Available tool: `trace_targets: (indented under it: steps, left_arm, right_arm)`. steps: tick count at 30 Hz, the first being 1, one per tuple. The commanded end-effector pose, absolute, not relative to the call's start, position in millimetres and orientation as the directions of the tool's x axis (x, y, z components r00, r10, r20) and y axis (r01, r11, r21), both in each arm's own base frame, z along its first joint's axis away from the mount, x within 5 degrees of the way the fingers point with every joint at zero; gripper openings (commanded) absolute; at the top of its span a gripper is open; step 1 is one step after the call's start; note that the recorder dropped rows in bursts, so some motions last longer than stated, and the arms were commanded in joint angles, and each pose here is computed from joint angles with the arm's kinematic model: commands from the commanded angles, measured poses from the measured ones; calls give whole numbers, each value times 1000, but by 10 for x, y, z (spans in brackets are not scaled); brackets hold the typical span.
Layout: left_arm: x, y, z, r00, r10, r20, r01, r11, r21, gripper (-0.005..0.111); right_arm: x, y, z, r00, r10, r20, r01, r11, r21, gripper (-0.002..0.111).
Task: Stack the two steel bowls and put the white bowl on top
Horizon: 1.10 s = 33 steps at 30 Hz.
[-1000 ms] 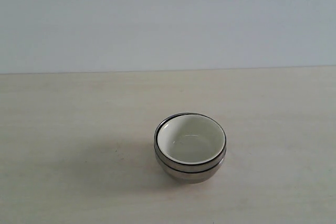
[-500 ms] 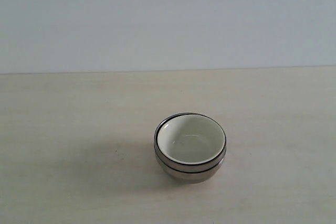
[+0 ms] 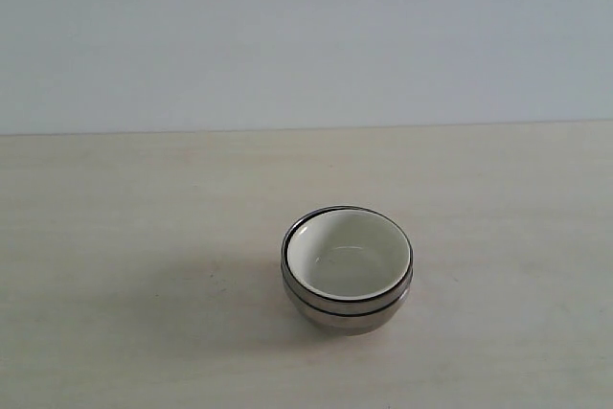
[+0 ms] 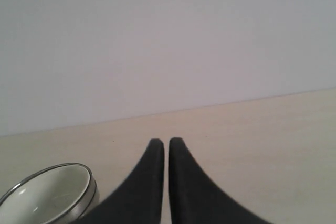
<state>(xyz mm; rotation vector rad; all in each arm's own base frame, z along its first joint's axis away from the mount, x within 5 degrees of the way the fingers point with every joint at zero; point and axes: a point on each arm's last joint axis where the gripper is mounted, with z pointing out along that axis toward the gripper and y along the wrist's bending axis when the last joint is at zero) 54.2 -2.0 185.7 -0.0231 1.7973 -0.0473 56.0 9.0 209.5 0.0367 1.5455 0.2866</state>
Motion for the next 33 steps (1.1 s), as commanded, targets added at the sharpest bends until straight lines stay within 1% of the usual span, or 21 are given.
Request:
trace_targets:
  steps: [1, 6, 9, 33]
  left_arm:
    - [543, -23, 1855, -218, -45, -975, 14, 999, -49, 4]
    - [543, -23, 1855, -218, -45, -975, 14, 999, -49, 4]
    - [543, -23, 1855, -218, -45, -975, 14, 999, -49, 4]
    - [543, -23, 1855, -218, -45, -975, 14, 999, -49, 4]
  right_arm:
    - [558, 86, 2051, -23, 139, -990, -149, 979, 141, 0]
    - [559, 82, 2033, -35, 90, -995, -144, 985, 94, 0]
    - [558, 78, 2005, -53, 0, -999, -142, 990, 7, 0]
    - [558, 76, 1995, -60, -28, -998, -142, 990, -20, 0]
